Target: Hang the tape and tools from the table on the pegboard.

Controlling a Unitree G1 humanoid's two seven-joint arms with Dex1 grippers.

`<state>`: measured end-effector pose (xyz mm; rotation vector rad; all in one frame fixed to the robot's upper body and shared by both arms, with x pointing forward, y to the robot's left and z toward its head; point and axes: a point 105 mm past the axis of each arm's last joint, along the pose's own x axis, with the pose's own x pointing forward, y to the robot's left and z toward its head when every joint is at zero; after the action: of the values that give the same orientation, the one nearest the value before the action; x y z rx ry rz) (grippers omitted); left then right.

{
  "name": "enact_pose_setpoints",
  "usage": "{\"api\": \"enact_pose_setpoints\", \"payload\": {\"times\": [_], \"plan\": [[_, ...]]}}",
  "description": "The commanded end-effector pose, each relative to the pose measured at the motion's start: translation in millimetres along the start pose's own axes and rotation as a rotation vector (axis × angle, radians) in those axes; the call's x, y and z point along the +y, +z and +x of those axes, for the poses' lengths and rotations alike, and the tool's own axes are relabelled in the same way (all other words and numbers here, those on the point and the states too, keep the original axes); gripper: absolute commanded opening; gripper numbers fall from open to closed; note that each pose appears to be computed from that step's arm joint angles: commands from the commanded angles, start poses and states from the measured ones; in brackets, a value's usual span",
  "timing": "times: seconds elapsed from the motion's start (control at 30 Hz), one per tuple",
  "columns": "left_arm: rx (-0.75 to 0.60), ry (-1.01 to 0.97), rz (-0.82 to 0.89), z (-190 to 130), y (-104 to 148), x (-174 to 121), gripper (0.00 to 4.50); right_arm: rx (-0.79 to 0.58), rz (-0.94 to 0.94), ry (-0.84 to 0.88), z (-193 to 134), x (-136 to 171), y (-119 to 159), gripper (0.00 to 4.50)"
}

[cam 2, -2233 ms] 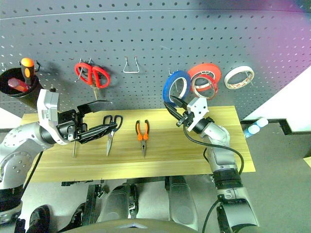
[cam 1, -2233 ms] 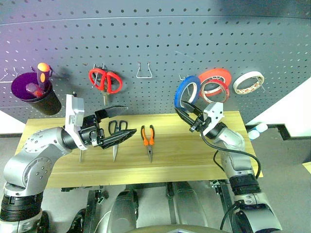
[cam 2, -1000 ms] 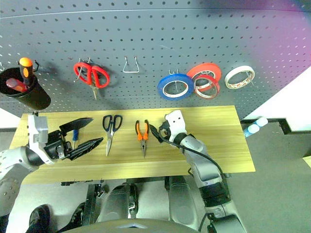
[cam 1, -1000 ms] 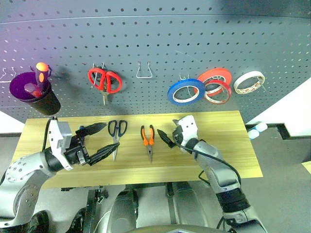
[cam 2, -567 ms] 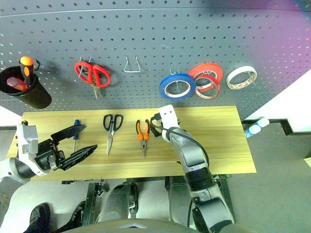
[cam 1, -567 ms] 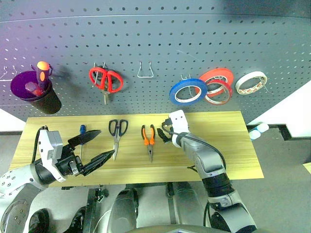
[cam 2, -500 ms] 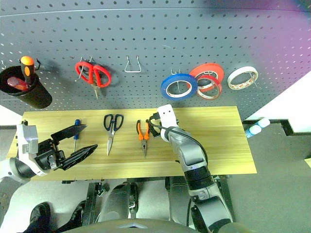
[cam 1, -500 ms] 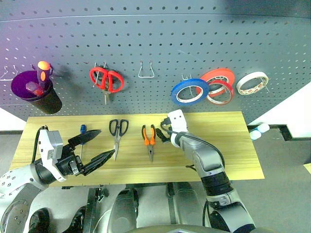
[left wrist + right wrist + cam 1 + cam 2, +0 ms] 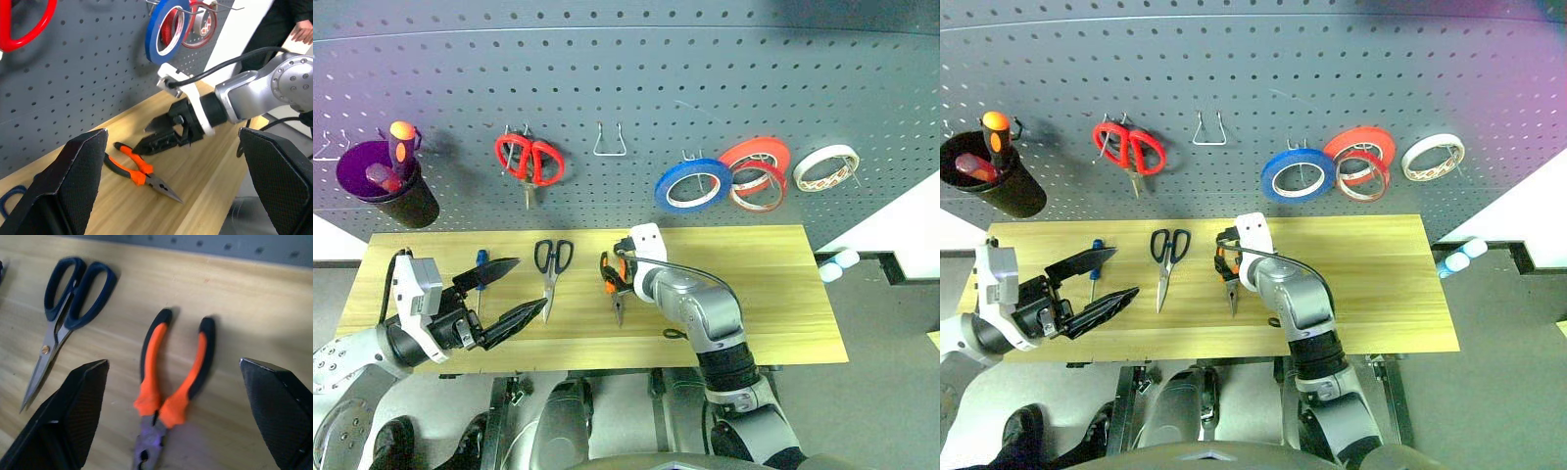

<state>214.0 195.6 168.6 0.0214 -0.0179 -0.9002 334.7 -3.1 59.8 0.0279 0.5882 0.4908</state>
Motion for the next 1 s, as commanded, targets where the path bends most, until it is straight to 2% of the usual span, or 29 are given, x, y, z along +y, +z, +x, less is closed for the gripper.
{"api": "enact_pose_setpoints", "payload": {"times": [0.03, 0.23, 1.0], "plan": [[-0.009, -0.026, 0.02, 2.6, 7.6, -6.2, 4.5, -0.026, -0.02, -0.004, -1.8, 15.9, 11.5, 4.47], [-0.002, -0.033, 0.018, 3.3, 9.4, -8.9, 4.5, -0.026, -0.017, -0.074, 4.1, 13.7, 14.1, 4.47], [-0.009, -0.026, 0.023, 6.4, 16.5, -12.5, 4.5, -0.012, 0.064, 0.093, 5.8, 53.1, 10.1, 4.47]]}}
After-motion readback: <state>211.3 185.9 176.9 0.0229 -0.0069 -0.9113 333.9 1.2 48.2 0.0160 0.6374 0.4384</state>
